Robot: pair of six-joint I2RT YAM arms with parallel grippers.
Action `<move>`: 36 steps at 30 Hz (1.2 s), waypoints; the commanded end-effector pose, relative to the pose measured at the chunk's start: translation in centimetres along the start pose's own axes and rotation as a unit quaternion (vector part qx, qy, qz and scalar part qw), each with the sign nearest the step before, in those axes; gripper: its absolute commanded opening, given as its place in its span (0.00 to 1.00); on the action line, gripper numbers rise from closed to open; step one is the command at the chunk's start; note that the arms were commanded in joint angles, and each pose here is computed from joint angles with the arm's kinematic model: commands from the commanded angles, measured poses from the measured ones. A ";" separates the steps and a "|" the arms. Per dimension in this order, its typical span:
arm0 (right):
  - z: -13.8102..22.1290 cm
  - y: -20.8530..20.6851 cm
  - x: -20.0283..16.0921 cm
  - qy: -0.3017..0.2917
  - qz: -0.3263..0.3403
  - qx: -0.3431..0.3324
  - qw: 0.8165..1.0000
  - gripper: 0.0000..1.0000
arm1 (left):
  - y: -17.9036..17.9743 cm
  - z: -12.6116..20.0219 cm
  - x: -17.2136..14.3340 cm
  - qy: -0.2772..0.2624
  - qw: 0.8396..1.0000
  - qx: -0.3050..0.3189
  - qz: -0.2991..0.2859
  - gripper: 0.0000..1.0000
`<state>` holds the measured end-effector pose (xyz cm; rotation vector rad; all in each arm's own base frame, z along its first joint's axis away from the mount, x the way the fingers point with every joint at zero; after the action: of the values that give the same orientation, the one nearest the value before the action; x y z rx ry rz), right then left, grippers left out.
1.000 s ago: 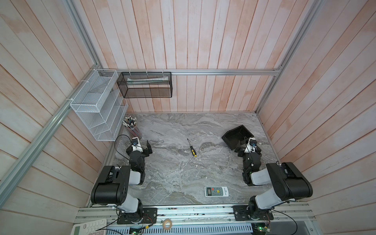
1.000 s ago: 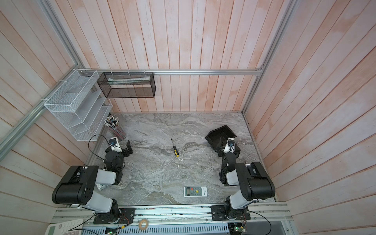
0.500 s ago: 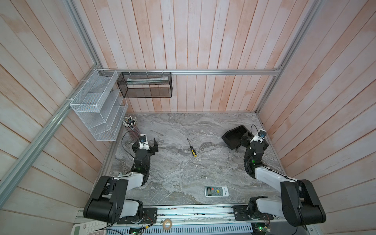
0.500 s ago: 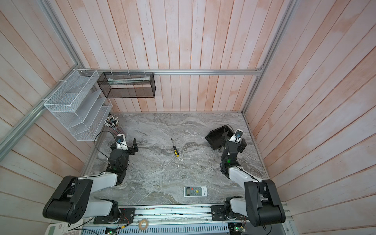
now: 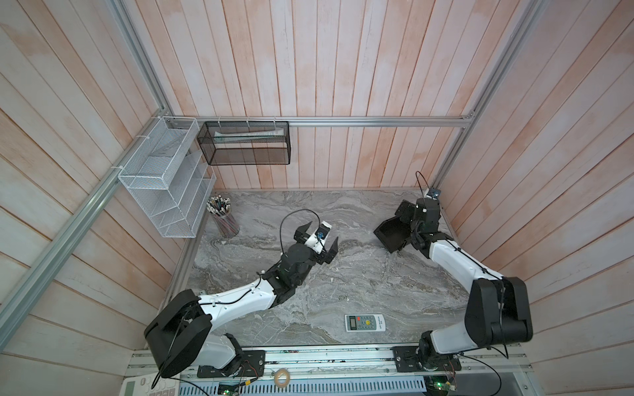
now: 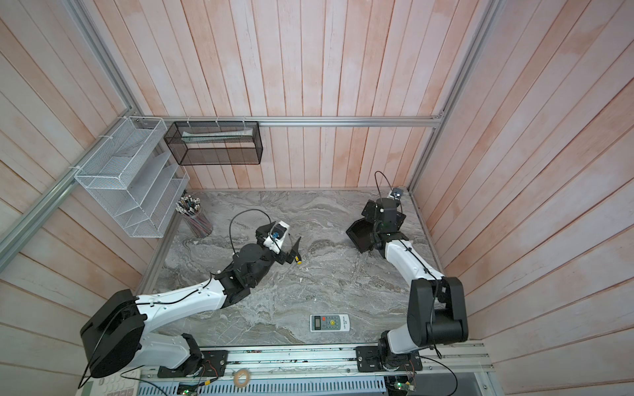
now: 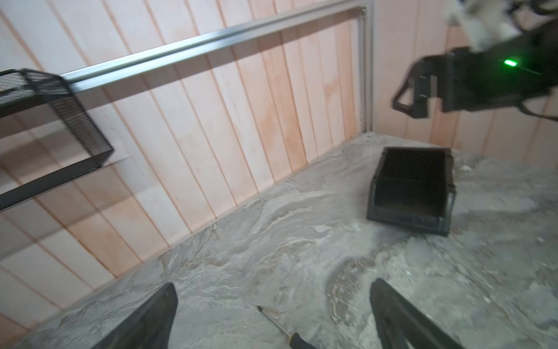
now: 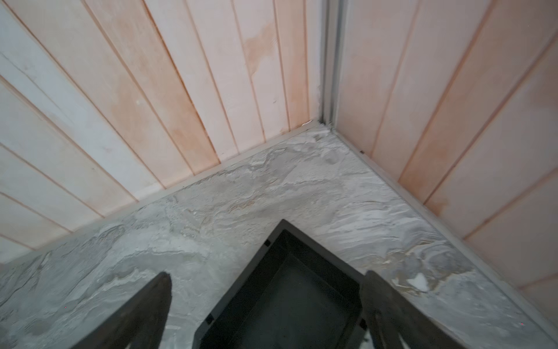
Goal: Put the screwdriver in the bin
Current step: Move the bin to the top-center of the table.
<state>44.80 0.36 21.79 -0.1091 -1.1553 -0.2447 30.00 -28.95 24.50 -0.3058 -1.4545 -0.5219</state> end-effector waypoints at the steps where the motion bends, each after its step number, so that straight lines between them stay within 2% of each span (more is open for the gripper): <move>1: -2.8 2.2 -4.0 0.110 -0.007 0.047 0.993 0.96 | -1.4 -0.7 1.0 -0.003 0.999 -0.019 -0.044 1.00; 5: -6.2 4.3 -3.7 0.137 -0.027 0.072 0.988 0.93 | -2.4 -1.6 2.7 -0.022 0.998 -0.041 -0.051 1.00; 10: -9.2 4.6 -5.5 0.171 -0.048 0.048 0.983 0.92 | -2.8 -1.8 2.9 -0.020 0.997 -0.054 -0.059 1.00; 13: -10.6 4.1 -7.1 0.189 -0.056 0.023 0.980 0.88 | -3.3 -1.2 1.9 -0.002 0.995 -0.078 -0.068 1.00; 15: -11.5 4.4 -7.9 0.203 -0.066 0.038 0.976 0.80 | -3.3 -0.9 0.8 0.004 0.994 -0.081 -0.074 1.00; 20: -12.6 5.1 -8.3 0.214 -0.052 0.053 0.974 0.75 | -2.8 -0.5 -1.8 0.021 0.993 -0.066 -0.096 1.00; 22: -12.3 4.9 -7.8 0.219 -0.045 0.048 0.973 0.75 | -3.1 -0.5 -2.6 0.030 0.992 -0.073 -0.097 1.00; 27: -9.5 5.4 -4.5 0.169 -0.048 0.089 0.980 0.75 | -3.5 -0.2 -3.6 0.033 0.992 -0.088 -0.085 1.00; 31: -6.4 4.4 -2.5 0.157 -0.040 0.073 0.984 0.80 | -3.4 0.5 -3.8 0.027 0.992 -0.091 -0.083 1.00; 36: -3.3 1.9 -3.9 0.157 -0.016 0.033 0.987 0.81 | -2.8 2.1 -3.4 0.009 0.993 -0.090 -0.080 1.00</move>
<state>48.48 3.14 17.93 0.0899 -0.8876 -0.2455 27.40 -30.27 19.59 -0.2865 -1.3631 -0.8066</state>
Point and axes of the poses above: each gripper's point midway between its finger pads, its own z axis back along the fingers, its own y axis along the line the jaws close on, x = y × z, the point moved 3 cm from there along z, back along the fingers, and after that the axes turned 11 degrees about z, right-handed, at the moved point
